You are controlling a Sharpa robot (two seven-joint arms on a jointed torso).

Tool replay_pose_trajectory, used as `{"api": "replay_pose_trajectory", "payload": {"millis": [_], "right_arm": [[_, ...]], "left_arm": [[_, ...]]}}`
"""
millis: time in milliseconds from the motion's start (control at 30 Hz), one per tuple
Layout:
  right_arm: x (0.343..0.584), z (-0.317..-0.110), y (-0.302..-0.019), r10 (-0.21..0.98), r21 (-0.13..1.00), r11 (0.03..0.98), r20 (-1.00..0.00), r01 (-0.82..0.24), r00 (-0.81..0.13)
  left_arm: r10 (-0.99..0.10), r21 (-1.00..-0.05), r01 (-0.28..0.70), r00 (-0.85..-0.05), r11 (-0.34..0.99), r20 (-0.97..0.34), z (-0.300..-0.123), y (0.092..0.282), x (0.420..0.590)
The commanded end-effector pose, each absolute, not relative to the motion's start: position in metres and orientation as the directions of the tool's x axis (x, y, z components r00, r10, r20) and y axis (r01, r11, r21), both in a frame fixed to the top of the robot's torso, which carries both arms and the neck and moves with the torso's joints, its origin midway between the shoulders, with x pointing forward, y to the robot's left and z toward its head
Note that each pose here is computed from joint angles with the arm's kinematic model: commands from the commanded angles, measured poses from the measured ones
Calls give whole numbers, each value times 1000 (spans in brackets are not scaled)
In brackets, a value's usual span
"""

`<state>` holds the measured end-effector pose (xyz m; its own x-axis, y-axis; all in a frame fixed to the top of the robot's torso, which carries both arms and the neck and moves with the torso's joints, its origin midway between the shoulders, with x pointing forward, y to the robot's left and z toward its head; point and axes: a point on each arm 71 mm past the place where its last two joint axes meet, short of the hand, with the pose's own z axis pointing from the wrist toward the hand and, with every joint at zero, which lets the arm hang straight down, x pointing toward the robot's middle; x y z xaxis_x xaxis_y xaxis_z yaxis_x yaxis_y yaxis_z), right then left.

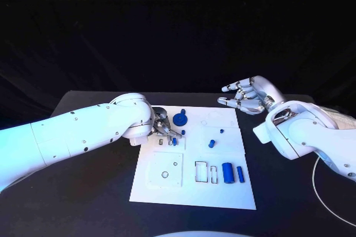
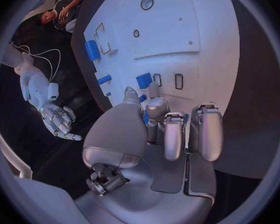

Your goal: Assemble the parts on the task board

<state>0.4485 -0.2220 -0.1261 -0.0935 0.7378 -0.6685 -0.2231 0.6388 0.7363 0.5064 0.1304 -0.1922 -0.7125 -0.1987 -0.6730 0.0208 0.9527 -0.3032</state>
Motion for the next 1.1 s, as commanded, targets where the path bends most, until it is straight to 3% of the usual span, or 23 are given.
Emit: {"api": "replay_pose_trajectory", "payload": {"millis": [33, 1100], "right_arm": [[449, -127, -221, 732, 734, 641, -673, -225, -107], [448, -127, -216, 751, 748, 616, -652, -246, -104]], "left_arm": [[-152, -274, 51, -729, 960, -667, -193, 127, 504], [-112, -250, 77, -741, 965, -662, -196, 117, 505]]}}
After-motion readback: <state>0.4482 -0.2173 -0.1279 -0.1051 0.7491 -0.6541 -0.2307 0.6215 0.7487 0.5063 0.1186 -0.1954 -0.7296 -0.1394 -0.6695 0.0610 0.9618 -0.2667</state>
